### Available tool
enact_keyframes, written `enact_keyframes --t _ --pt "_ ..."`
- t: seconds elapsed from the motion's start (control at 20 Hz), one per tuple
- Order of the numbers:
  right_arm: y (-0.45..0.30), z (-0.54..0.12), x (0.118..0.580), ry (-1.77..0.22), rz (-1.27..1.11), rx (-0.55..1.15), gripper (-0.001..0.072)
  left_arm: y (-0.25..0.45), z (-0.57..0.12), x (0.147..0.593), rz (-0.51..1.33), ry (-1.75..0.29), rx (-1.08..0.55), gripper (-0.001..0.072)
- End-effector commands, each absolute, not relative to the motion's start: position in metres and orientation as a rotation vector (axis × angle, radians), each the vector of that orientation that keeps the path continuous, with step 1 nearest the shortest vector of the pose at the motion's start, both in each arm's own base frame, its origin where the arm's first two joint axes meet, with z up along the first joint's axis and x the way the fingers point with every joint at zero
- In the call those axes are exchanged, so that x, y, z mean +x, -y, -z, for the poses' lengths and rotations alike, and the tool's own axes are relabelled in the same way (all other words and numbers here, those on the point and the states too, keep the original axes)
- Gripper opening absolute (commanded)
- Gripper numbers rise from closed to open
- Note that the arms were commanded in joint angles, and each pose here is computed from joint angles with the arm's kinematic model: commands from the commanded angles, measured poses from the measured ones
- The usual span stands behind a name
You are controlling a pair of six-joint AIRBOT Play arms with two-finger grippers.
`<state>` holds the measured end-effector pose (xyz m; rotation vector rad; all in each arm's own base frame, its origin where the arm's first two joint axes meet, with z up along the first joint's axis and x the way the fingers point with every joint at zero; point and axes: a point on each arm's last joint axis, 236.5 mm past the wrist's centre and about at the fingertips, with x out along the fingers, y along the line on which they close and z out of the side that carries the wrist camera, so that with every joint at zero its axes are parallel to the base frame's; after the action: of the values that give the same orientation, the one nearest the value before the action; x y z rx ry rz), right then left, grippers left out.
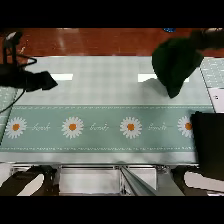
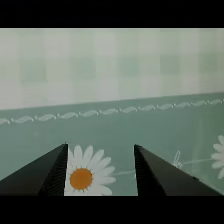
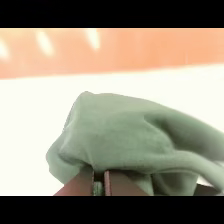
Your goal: Fold the shirts.
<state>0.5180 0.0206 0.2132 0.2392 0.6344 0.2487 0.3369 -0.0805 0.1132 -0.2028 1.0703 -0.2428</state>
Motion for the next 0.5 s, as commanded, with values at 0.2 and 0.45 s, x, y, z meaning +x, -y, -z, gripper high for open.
enact_keyframes --t 0.2,0.45 --pt "-0.131 -0.366 0.408 -0.354 -0.497 0.011 0.002 0.099 -0.088 0.244 0.312 -0.942 -0.32 0.0505" --pt "-0.221 -0.287 0.369 -0.61 -0.719 -0.034 0.0021 0.097 -0.114 0.245 0.307 -0.81 -0.332 0.0505"
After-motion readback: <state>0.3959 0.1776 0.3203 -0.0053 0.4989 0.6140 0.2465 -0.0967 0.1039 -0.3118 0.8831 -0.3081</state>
